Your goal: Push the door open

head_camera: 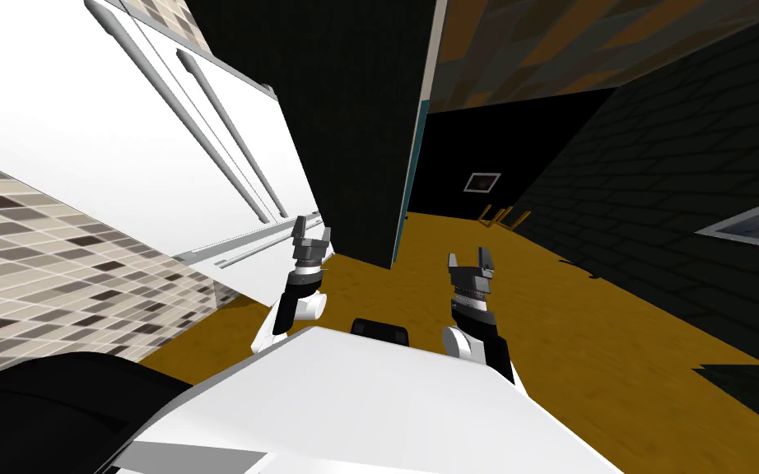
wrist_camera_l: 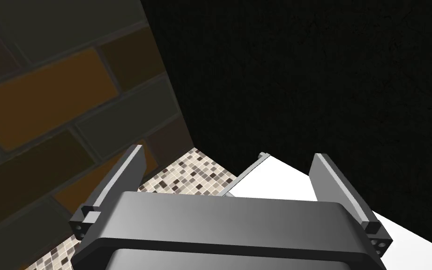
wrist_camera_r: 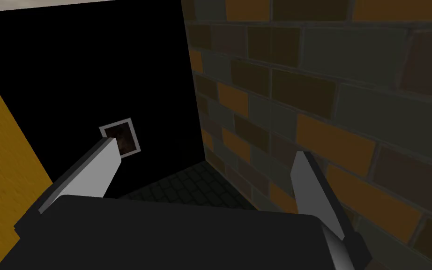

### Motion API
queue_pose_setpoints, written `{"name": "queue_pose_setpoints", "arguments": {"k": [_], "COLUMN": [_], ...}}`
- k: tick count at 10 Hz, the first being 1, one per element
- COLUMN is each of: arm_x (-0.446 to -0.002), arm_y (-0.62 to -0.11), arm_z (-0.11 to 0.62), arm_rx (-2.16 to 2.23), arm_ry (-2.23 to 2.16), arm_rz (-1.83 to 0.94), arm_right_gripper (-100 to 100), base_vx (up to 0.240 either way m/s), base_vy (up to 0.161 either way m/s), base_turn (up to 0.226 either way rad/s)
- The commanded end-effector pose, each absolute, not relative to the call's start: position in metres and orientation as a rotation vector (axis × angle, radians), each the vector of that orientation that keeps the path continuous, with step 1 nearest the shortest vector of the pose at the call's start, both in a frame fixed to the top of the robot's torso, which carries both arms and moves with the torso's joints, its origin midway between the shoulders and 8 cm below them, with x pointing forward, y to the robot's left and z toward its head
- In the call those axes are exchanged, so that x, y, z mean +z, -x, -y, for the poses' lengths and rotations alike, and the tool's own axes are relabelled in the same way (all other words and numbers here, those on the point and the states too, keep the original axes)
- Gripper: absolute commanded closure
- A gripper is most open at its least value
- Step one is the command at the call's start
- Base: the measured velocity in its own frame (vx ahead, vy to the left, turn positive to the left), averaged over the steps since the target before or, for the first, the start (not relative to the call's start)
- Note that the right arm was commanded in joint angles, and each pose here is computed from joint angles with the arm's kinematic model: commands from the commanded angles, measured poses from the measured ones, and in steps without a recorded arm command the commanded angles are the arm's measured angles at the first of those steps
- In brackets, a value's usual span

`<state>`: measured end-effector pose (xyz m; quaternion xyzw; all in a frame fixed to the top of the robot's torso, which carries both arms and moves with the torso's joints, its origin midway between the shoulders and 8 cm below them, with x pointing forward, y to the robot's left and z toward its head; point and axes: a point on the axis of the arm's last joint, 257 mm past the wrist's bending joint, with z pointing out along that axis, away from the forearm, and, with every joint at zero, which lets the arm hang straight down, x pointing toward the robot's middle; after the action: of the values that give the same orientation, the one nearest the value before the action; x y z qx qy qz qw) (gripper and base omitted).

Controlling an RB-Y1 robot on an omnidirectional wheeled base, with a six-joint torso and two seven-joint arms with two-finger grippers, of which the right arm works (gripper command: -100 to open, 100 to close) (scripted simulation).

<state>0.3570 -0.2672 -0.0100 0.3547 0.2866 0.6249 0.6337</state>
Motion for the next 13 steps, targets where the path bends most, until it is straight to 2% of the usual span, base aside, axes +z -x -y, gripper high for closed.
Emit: {"name": "queue_pose_setpoints", "arguments": {"k": [1,13], "arm_x": [-0.015,-0.068], "arm_y": [-0.362,-0.403], "arm_z": [0.263,0.227], "arm_rx": [1.41,1.22], "arm_ry": [-0.798,-0.658], "arm_rz": [-0.684,-0.924], "arm_right_gripper": [-100,-100], "base_vx": [0.108,0.17], "base_vy": [-0.056,-0.125], "base_turn": [0.124,0.139]}}
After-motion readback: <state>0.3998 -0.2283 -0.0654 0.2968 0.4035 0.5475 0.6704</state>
